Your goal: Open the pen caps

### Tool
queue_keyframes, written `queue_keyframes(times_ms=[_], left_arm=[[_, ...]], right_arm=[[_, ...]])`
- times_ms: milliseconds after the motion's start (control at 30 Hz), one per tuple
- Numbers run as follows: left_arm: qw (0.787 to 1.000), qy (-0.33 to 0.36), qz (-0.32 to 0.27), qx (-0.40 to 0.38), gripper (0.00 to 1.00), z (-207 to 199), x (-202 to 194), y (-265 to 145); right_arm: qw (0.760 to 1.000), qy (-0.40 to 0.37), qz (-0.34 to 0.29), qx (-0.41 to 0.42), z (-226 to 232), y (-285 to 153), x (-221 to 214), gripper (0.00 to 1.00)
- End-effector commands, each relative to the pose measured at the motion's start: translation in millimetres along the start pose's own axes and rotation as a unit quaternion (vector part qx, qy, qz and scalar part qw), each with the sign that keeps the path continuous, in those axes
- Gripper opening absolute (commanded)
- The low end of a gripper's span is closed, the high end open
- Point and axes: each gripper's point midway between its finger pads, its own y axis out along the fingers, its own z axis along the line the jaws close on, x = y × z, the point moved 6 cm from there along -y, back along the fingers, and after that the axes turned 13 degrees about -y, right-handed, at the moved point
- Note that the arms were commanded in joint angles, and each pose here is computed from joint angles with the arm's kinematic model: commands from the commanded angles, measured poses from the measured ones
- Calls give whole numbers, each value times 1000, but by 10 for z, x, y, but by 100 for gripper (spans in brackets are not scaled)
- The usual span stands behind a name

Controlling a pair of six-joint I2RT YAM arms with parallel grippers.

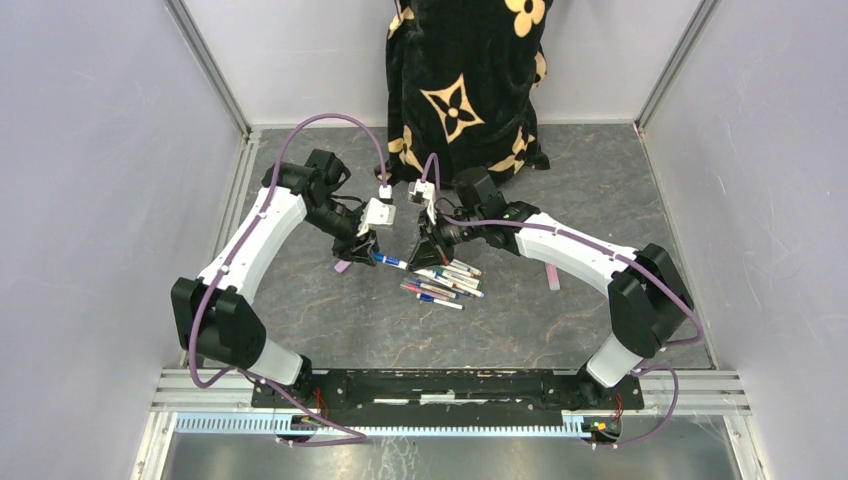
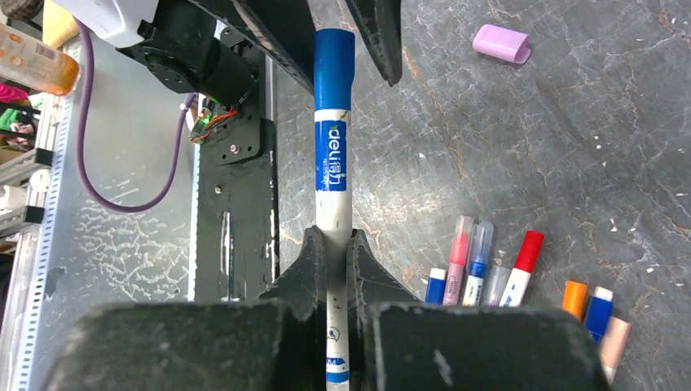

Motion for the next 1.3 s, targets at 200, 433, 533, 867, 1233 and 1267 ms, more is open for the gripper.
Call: queue_keyframes(times_ms=[200, 433, 533, 867, 1233, 1267], left_arm=[[999, 32, -15, -3, 13, -38, 74, 106], [999, 27, -18, -5, 2, -46, 80, 108], [999, 29, -20, -5, 2, -54, 89, 103], [997, 30, 56, 48, 2, 134, -269, -179], [995, -17, 23, 99, 2, 515, -651, -280], [994, -27, 15, 102, 2, 543, -663, -205]], right_arm=[[999, -8, -43, 18, -1, 25, 264, 8], [998, 21, -42, 40, -64, 162, 148, 49], [997, 31, -43, 53, -103, 224, 149, 48], [999, 48, 15, 2, -95, 73, -277, 0], [975, 116, 76, -173, -376, -544, -842, 0], [962, 134, 87, -223, -472, -667, -914, 0]])
